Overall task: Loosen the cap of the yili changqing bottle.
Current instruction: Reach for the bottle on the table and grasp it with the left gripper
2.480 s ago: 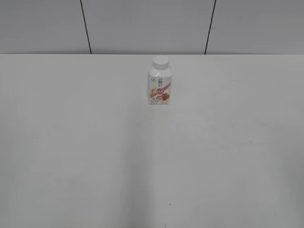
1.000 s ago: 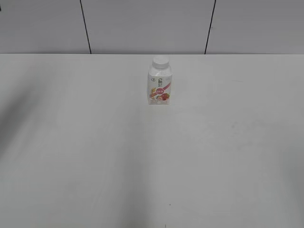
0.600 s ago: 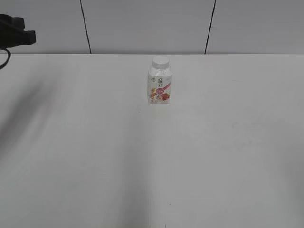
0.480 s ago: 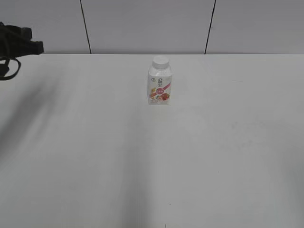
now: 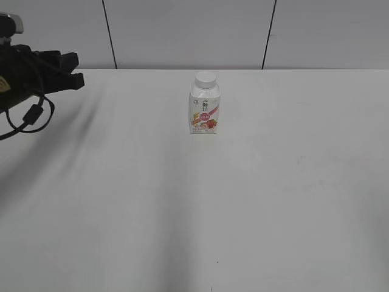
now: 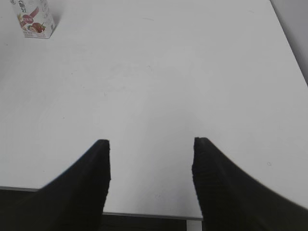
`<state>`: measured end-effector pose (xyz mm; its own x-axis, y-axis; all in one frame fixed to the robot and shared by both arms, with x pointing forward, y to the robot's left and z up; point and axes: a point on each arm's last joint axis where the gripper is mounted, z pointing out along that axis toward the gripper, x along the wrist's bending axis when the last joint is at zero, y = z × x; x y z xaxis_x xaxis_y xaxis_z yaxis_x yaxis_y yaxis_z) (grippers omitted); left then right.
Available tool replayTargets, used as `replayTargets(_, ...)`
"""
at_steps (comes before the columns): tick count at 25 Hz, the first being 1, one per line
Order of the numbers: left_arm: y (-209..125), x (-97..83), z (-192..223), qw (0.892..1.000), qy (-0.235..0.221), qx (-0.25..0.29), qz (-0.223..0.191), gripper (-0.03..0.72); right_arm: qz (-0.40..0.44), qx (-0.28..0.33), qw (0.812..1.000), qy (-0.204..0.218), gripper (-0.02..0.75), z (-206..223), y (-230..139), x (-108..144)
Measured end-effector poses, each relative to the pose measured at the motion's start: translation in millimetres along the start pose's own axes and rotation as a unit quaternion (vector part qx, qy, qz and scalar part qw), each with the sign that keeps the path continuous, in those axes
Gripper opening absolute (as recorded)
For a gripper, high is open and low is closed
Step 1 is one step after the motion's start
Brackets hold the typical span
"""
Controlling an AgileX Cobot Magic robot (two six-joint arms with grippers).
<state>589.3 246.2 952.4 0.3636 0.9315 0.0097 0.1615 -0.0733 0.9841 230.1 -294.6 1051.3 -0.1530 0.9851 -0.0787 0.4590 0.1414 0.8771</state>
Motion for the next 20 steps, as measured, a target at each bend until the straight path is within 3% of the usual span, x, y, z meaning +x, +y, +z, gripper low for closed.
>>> replayTargets(3, -5, -4.9, 3, 0.999, -0.039, -0.016, -0.017, 0.239, 0.000, 0.000, 1.000, 0.000, 0.439, 0, 0, 0)
replayTargets(7, -17, -12.1, 3, 0.987, -0.154, -0.040, 0.040, 0.239, 0.000, 0.000, 1.000, 0.000, 0.439, 0, 0, 0)
replayTargets(9, -24, -10.9, 2, 0.980, -0.189, -0.039, 0.056, 0.239, 0.000, 0.000, 1.000, 0.000, 0.439, 0, 0, 0)
replayTargets(15, -36, -2.4, 1, 0.979, -0.201, -0.018, 0.024, 0.239, 0.000, 0.000, 1.000, 0.000, 0.439, 0, 0, 0)
replayTargets(20, -37, 0.5, 3, 0.984, -0.178, -0.010, 0.012, 0.239, 0.000, 0.000, 1.000, 0.000, 0.439, 0, 0, 0)
